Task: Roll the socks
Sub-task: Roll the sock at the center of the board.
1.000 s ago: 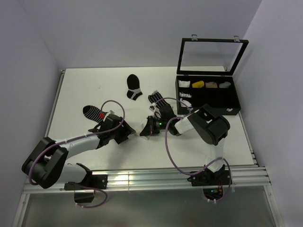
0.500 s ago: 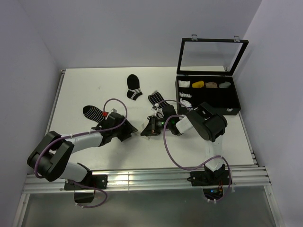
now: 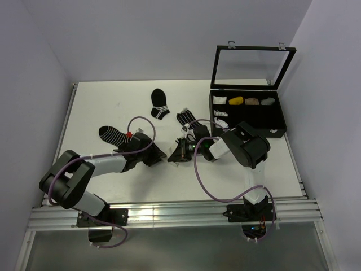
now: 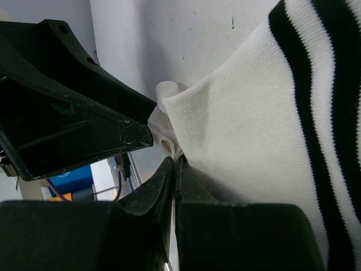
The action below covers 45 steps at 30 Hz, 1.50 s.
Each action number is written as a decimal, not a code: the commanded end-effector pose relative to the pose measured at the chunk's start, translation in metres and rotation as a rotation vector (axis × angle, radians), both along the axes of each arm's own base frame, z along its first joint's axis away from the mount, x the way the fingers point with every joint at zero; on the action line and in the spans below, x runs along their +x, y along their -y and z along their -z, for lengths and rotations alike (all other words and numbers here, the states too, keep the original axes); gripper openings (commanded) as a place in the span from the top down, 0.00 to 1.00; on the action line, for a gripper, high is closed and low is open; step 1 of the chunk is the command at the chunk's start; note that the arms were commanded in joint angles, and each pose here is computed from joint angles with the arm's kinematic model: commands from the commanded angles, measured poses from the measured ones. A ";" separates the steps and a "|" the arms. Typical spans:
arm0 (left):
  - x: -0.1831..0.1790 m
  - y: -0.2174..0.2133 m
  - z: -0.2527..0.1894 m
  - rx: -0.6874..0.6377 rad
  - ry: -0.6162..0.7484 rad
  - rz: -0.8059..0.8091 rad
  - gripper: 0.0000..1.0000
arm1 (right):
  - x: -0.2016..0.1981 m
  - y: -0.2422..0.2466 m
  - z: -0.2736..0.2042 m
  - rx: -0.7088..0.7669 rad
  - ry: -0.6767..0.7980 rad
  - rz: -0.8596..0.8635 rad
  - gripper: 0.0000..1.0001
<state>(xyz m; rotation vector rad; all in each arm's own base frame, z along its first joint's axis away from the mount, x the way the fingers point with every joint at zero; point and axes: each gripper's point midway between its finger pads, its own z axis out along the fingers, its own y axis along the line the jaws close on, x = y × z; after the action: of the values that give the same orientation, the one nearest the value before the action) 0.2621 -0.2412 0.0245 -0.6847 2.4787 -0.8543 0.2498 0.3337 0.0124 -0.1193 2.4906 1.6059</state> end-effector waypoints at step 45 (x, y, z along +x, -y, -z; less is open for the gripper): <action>-0.058 -0.045 0.058 0.237 -0.171 0.077 0.50 | 0.000 0.035 0.060 -0.138 -0.160 0.102 0.94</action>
<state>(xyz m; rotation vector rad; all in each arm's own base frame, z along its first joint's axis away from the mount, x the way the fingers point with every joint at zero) 0.2556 -0.2454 0.0251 -0.6117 2.4837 -0.8741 0.2517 0.3309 0.0118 -0.0899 2.4930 1.6831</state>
